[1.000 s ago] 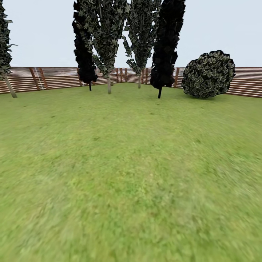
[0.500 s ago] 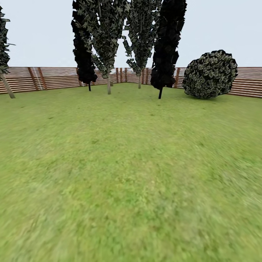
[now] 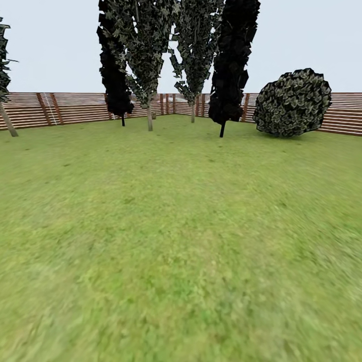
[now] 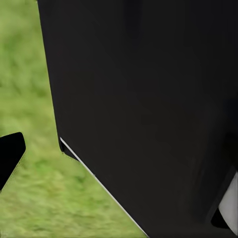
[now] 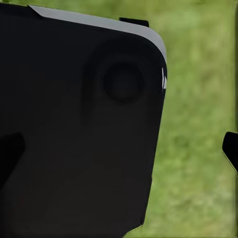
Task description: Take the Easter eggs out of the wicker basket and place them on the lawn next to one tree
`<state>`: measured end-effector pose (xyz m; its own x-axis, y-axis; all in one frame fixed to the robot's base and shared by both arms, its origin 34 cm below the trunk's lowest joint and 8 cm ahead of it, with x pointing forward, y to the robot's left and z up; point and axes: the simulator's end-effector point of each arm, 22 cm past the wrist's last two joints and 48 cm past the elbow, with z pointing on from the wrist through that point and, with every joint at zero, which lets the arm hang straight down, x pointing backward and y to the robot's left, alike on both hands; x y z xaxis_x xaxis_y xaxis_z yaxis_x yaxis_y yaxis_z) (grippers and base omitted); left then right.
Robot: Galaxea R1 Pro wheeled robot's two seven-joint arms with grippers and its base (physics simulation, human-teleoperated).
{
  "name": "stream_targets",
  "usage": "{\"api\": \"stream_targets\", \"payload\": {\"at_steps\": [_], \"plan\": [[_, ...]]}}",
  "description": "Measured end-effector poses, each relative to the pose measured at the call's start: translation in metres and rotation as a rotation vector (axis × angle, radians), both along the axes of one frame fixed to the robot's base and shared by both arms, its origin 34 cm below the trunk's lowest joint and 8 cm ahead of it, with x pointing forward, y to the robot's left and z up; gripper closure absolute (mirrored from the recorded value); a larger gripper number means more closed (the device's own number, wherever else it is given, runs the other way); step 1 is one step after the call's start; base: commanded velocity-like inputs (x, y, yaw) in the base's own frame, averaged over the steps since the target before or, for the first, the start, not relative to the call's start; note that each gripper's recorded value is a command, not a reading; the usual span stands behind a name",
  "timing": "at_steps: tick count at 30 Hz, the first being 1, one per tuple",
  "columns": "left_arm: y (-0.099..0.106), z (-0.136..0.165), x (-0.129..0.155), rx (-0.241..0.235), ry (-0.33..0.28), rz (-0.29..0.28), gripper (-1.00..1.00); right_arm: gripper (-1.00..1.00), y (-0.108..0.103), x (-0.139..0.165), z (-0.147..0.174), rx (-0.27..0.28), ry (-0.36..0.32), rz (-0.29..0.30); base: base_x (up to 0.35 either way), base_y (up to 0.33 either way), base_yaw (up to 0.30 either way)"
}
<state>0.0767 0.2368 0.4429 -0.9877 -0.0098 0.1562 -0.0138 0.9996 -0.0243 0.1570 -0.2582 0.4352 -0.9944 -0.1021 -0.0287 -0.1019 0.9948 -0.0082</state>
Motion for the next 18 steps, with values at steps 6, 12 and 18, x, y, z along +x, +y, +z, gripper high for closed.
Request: {"api": "stream_targets", "payload": {"at_steps": [6, 12, 18], "plan": [[-0.0001, 0.0000, -0.0001, 0.000, 0.000, 0.000, -1.00, -1.00, 0.0000, -0.0001, 0.0000, 0.000, 0.000, 0.000, 0.325, 0.000, 0.000], [-0.0001, 0.0000, -0.0001, 0.000, 0.000, 0.000, -1.00, -1.00, 0.0000, -0.0002, 0.0000, 0.000, 0.000, 0.000, 0.325, 0.000, 0.000], [0.0002, 0.0000, -0.0001, 0.000, 0.000, 0.000, -1.00, -1.00, 0.0000, -0.0001, 0.0000, 0.000, 0.000, 0.000, 0.325, 0.000, 0.000]]}}
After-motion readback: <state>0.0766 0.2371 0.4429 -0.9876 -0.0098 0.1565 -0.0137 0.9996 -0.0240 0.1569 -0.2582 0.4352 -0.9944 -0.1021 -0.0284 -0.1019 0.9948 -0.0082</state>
